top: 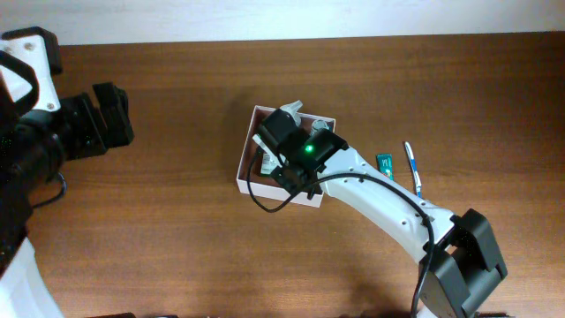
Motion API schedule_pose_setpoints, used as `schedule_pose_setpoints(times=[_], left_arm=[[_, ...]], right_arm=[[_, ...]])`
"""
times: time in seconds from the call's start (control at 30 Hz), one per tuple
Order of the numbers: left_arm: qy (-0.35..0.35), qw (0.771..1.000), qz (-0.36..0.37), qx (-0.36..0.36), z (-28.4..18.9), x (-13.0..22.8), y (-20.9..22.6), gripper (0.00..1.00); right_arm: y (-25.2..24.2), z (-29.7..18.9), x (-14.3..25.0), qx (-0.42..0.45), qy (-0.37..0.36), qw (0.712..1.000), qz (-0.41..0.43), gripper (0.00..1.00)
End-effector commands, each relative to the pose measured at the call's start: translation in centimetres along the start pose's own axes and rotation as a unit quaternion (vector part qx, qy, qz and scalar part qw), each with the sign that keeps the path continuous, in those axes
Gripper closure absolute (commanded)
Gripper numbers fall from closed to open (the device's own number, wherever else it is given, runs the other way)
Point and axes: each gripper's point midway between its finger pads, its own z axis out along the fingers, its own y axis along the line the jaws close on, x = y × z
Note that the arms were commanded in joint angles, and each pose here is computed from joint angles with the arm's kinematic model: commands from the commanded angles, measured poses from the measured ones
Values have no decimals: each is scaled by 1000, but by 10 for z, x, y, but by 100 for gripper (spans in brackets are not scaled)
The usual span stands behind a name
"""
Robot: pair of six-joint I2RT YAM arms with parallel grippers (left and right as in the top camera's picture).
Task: Pack container
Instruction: 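Place the razor into the box and release, then grasp the Colgate toothpaste tube with the right gripper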
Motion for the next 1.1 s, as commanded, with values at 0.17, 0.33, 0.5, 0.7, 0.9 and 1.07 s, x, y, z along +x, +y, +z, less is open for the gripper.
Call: schedule_pose_setpoints(times=[0.17, 0.33, 0.5, 0.7, 0.9, 1.07], left_arm=[[-7, 1000, 0, -1, -5, 0, 1, 1], [-7, 1000, 0, -1, -5, 0, 1, 1], [-7, 1000, 0, -1, -5, 0, 1, 0], [-7, 1000, 0, -1, -5, 0, 1, 0], [-7, 1000, 0, -1, -5, 0, 1, 1], [-7, 1000, 0, -1, -5, 0, 1, 1]], right_arm=[[1, -87, -2, -52, -41, 998, 15, 24], [-46, -112, 21, -28, -41, 978, 202, 23], [-107, -89, 75, 2, 32, 929, 368, 19], [-128, -16, 139, 16, 112, 885, 451, 15], [-112, 52, 185, -42, 158, 846, 507, 20], [-111, 80, 198, -46, 172, 837, 517, 36]])
